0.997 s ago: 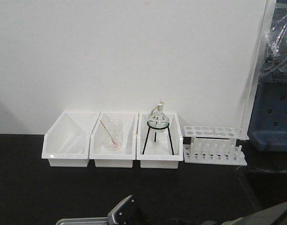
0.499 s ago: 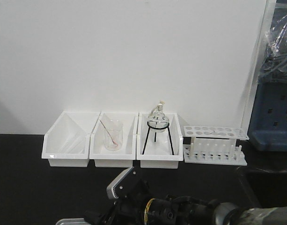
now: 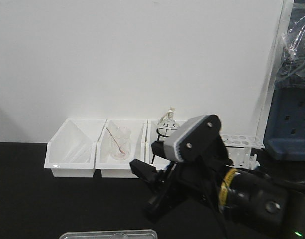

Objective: Move beaker to silver tray on left bench

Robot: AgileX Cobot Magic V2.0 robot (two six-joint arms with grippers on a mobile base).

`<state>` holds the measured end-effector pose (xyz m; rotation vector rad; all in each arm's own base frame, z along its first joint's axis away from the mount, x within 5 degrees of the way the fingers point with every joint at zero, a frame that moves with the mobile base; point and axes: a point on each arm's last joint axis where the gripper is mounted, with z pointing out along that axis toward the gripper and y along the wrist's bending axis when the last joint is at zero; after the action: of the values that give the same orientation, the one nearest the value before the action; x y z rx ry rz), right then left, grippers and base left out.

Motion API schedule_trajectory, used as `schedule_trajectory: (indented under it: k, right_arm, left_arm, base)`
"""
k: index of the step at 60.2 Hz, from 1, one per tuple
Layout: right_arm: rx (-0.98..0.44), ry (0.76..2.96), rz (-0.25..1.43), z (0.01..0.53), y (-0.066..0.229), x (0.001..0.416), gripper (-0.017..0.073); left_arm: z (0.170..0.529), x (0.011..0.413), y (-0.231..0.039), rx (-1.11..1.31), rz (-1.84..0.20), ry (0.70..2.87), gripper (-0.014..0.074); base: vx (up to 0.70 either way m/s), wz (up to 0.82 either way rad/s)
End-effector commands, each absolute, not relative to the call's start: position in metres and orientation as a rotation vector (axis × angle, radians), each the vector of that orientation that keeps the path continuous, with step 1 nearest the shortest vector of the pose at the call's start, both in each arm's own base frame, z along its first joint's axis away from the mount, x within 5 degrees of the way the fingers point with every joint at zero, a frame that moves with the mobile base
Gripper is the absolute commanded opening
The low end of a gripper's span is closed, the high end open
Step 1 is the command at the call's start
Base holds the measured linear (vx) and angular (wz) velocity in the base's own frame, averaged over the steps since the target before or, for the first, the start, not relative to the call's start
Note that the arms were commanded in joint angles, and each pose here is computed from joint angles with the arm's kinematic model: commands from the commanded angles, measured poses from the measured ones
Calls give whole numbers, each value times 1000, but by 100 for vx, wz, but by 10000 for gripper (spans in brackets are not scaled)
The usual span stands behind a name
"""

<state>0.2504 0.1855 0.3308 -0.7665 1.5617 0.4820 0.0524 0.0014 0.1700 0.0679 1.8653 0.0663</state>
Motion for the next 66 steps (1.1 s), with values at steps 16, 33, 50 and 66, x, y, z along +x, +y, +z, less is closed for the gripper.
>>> schedule_trajectory:
  k: [16,33,50,66]
  right_arm:
    - [-753,1549,511,320,151,197,263]
    - [-785,1651,503,285,145,188,221]
    - [-455,1673,402,295,85,153,75]
    - [-61,1517,28,270,5,86,-16]
  left_arm:
    - [171,54,1,70,56,1796,1]
    - [171,54,1,70,56,1796,1]
    - [171,54,1,70,56,1796,1]
    - [171,54,1,70,56,1796,1]
  base:
    - [0,0]
    - [0,0]
    - [0,0]
    - [0,0]
